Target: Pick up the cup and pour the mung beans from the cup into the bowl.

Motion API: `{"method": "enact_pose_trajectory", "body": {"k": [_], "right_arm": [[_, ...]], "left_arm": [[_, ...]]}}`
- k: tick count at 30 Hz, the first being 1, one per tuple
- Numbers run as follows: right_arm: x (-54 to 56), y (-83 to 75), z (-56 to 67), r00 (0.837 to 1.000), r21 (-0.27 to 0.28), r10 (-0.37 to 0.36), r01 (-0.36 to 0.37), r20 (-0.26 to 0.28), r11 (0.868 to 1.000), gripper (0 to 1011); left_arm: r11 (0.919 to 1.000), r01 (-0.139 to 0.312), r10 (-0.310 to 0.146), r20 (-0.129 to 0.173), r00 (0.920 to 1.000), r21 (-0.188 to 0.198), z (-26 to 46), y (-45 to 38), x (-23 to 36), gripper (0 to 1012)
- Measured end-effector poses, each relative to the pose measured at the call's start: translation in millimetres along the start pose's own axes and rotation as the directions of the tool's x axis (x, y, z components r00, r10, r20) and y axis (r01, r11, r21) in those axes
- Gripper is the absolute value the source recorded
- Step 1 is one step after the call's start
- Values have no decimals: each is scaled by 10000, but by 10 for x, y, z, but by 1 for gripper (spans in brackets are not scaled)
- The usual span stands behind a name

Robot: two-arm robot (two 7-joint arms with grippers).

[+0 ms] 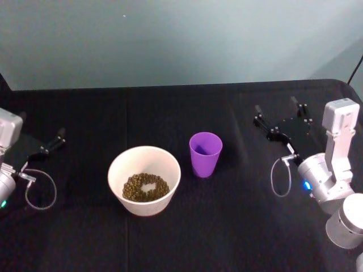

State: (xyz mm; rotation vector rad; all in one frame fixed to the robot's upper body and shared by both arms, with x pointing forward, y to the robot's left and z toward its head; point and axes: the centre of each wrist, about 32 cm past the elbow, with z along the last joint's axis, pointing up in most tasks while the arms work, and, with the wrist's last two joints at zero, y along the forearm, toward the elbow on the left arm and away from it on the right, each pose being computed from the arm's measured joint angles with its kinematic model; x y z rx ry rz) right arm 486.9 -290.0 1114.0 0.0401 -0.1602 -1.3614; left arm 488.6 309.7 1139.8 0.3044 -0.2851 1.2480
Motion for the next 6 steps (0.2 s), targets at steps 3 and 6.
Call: {"method": "enact_pose_trajectory", "body": {"k": [3,6], "right_arm": [[0,0,1,10000,4,3,-3,0,10000,1000],[1,0,2,10000,7,3,-3,1,10000,1000]], "left_arm": [[10000,1,-1,0,10000,0,0,0,0,1000],[10000,0,0,0,10000,1,0,0,0,1000]]}}
